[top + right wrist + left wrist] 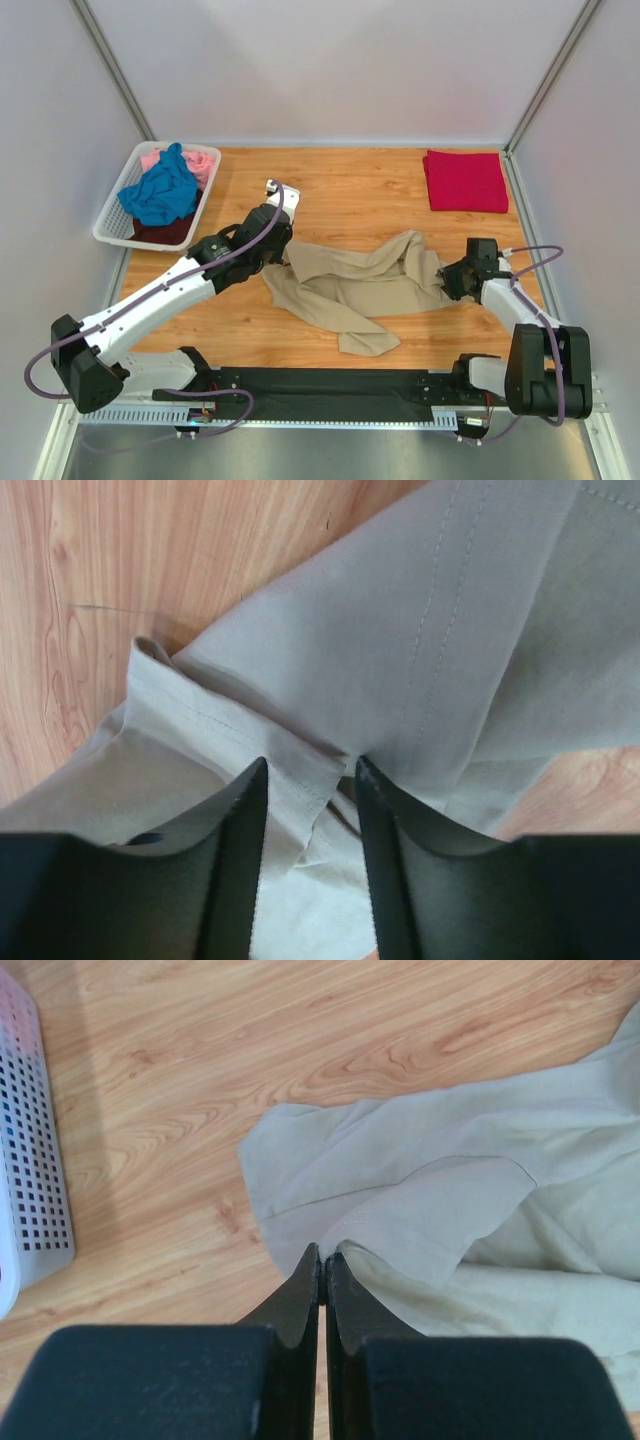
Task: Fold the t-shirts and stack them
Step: Flatten the tshirt out
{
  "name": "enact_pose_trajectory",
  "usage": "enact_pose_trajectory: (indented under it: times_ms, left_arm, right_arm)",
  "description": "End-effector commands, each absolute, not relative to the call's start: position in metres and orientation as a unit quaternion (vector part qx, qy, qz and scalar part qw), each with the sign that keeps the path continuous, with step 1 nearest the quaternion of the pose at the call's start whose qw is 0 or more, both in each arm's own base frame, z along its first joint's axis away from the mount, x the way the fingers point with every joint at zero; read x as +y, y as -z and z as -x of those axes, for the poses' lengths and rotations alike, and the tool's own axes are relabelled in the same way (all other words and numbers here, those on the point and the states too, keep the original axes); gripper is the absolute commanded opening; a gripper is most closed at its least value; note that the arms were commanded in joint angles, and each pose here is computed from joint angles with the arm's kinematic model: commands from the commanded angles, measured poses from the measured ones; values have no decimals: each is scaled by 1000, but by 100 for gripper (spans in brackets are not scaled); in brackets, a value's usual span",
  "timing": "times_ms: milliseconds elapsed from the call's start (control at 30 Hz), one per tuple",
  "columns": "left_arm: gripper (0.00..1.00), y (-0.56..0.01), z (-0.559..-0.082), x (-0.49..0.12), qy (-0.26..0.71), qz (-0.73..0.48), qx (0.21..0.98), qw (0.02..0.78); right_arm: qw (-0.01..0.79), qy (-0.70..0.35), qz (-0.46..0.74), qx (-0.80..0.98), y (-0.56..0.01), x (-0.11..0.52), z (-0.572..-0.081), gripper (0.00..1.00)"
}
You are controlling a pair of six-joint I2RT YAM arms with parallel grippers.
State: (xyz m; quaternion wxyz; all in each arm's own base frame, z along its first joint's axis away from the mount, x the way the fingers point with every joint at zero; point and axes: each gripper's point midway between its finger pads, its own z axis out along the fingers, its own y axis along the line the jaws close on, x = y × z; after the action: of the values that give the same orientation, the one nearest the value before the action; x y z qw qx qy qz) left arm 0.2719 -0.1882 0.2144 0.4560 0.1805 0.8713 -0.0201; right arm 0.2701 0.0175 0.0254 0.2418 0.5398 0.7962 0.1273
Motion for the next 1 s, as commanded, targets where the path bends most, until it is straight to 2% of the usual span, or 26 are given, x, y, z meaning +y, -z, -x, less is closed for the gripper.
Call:
enact_pose_trajectory:
  times_ms: [0,133,233,300,333,433,467,533,600,667,700,800,967]
  left_arm:
    - [0,-213,-275,-192,26,-174,871,459]
    - [0,-221,-278,-190,23,-164,868,468]
    - [0,-236,-280,-185,15,-154,862,483]
    - [0,-255,-285,-174,-4,-132,853,504]
    - [0,-264,-286,-169,-10,-123,848,515]
    - [0,-313,-283,-146,-16,-93,817,568]
    - [0,-332,-282,-141,-9,-79,803,590]
    - [0,-367,-272,-122,-2,-56,775,630]
    - [0,-403,-263,-108,18,-27,747,664]
    - [0,-445,-245,-87,42,-4,713,700]
    - [0,-459,-237,-81,52,0,701,711]
    - [0,-501,-210,-43,68,37,644,761]
    - [0,-554,-143,1,168,51,550,816]
  right_arm:
    - [270,-134,-557,774,-24,10,-283,38]
    - [293,-113,-545,778,-31,0,-286,16]
    - [335,-103,-534,769,-57,-12,-295,0]
    - [351,-91,-530,766,-74,-19,-293,0]
    - [388,-92,-525,752,-105,-27,-301,0]
    - [425,-85,-498,752,-151,-34,-302,0]
    - [466,-105,-484,734,-197,-35,-310,0]
    - [493,-105,-458,732,-236,-36,-304,0]
    - [544,-114,-438,706,-304,-39,-293,0]
    - [578,-100,-425,689,-343,-45,-278,0]
    - [610,-105,-420,664,-385,-47,-262,0]
    - [669,-85,-435,597,-447,-64,-217,0]
    - [714,-88,-420,554,-497,-63,-160,0]
